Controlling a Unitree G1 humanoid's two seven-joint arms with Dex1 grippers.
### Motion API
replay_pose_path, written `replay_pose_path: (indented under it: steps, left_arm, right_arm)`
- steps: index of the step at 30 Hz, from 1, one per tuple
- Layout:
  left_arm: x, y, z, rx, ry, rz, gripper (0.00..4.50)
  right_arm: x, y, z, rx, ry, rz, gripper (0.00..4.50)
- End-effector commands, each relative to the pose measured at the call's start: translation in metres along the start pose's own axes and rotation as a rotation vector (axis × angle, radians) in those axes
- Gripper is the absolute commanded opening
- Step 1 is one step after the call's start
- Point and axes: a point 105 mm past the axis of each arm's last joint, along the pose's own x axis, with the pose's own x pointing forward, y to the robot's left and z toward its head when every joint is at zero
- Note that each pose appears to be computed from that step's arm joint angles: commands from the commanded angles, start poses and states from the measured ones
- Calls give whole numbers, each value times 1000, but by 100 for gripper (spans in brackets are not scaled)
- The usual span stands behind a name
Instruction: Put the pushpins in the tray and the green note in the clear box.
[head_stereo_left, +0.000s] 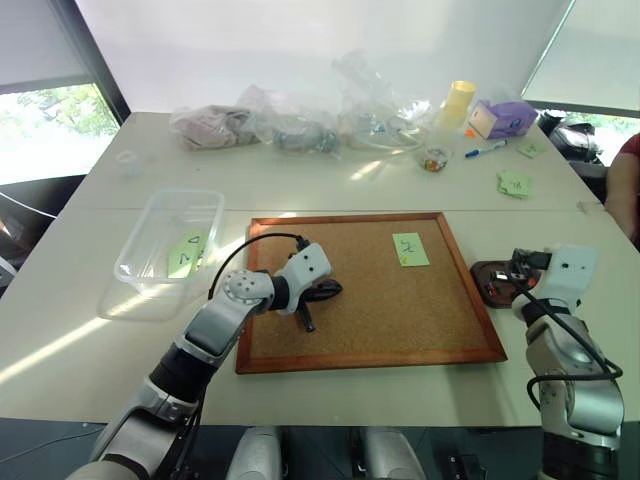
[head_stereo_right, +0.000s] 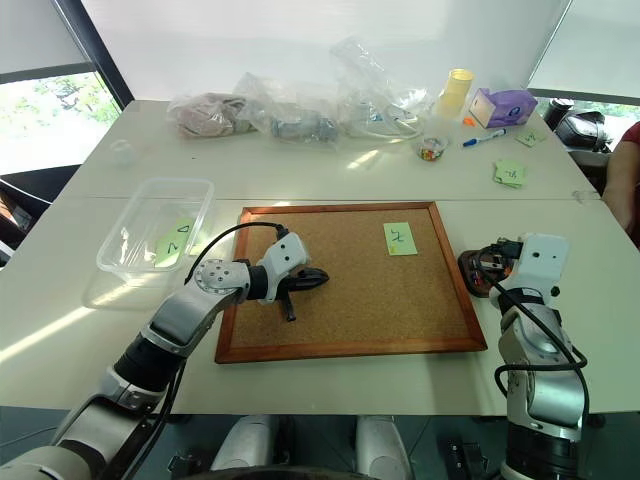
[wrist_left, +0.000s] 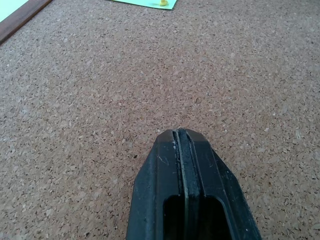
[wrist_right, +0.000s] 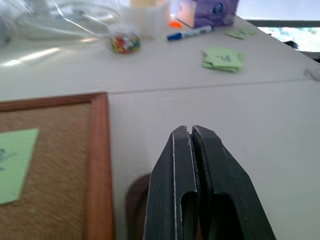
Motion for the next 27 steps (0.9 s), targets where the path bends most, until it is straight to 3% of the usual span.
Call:
replay_pose_path:
  steps: [1, 9, 13, 17, 19, 27]
  left_arm:
    - [3, -2, -22, -26, 83, 3, 0]
    - [2, -3, -22, -27, 84, 2, 0]
    - [2, -3, -22, -27, 86, 4, 0]
    - [2, -3, -22, -27, 86, 3, 0]
    - [2, -3, -22, -28, 85, 3, 0]
    - [3, -2, -21, -25, 81, 5, 0]
  right_arm:
    - [0, -4, -2, -28, 15, -16, 2]
    - [0, -7, -20, -79, 92, -14, 2]
    - [0, -9, -20, -54, 91, -23, 136]
    - [-1, -10, -19, -47, 83, -30, 358]
    - [-2, -11, -19, -39, 79, -35, 446]
    - [-2, -11, -9, 91, 45, -53, 446]
